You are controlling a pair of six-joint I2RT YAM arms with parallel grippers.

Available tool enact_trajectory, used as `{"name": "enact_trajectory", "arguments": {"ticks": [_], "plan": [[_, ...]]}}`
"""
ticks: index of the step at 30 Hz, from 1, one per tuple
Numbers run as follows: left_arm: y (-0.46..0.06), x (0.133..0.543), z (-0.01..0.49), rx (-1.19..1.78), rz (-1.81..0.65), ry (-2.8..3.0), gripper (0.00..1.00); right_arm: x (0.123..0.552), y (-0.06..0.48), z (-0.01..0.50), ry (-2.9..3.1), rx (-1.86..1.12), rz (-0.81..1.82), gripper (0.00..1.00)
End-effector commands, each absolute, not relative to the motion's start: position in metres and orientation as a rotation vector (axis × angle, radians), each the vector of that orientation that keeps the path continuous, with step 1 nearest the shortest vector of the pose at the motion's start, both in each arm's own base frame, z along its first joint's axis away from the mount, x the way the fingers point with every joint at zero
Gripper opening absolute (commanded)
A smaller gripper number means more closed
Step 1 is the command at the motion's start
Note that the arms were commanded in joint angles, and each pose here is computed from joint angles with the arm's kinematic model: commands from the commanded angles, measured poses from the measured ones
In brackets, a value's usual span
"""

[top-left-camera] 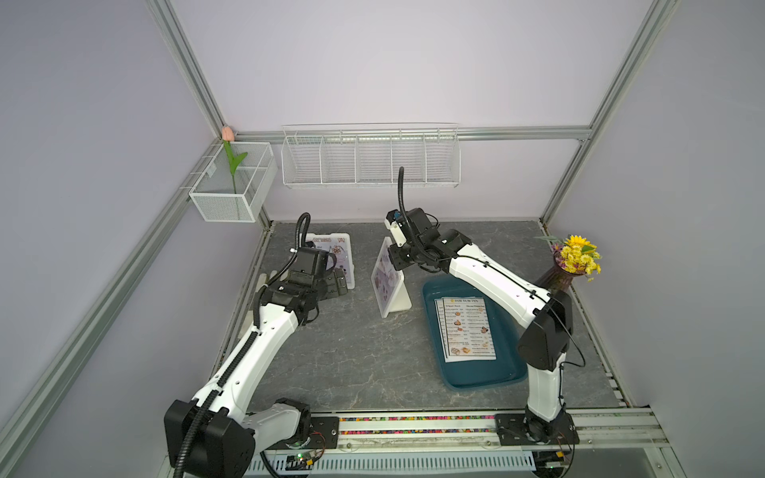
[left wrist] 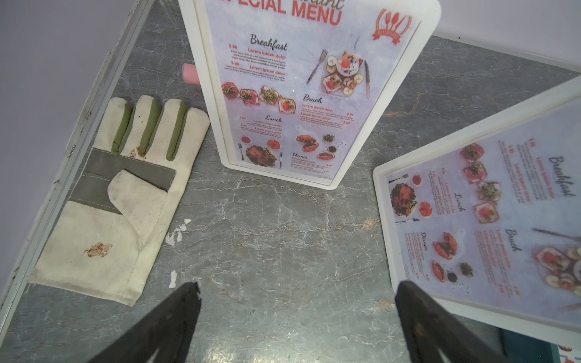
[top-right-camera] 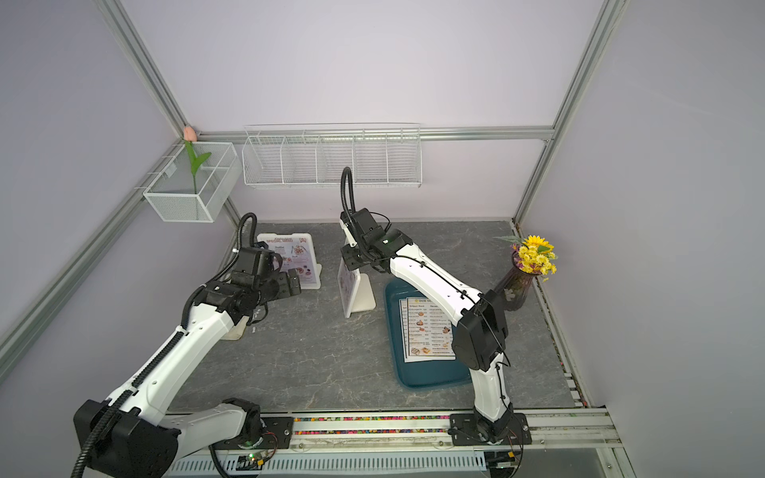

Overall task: Replace the menus in the menu holders
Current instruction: Take out the menu from the menu holder.

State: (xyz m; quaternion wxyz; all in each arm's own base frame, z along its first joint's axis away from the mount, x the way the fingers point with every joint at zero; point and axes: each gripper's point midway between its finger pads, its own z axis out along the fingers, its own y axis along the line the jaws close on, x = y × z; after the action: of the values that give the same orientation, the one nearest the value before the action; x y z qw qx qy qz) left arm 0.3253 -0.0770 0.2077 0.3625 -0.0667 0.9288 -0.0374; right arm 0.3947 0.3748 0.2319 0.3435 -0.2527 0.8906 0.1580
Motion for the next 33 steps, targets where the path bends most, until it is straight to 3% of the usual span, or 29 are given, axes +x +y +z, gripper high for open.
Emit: {"name": "enact_trajectory", "arguments": {"ticks": [1,24,33], "plan": [[-0.075,0.325,0.218,-0.182,-0.093,2.363,0.99,0.393,0.379,0.231,2.326,-0.661,0.424,0.23],[-0.074,0.323,0.218,-0.181,-0.081,2.361,0.99,0.392,0.380,0.235,2.332,-0.648,0.447,0.10],[-0.074,0.324,0.217,-0.186,-0.080,2.361,0.99,0.388,0.380,0.244,2.331,-0.646,0.521,0.11]]}}
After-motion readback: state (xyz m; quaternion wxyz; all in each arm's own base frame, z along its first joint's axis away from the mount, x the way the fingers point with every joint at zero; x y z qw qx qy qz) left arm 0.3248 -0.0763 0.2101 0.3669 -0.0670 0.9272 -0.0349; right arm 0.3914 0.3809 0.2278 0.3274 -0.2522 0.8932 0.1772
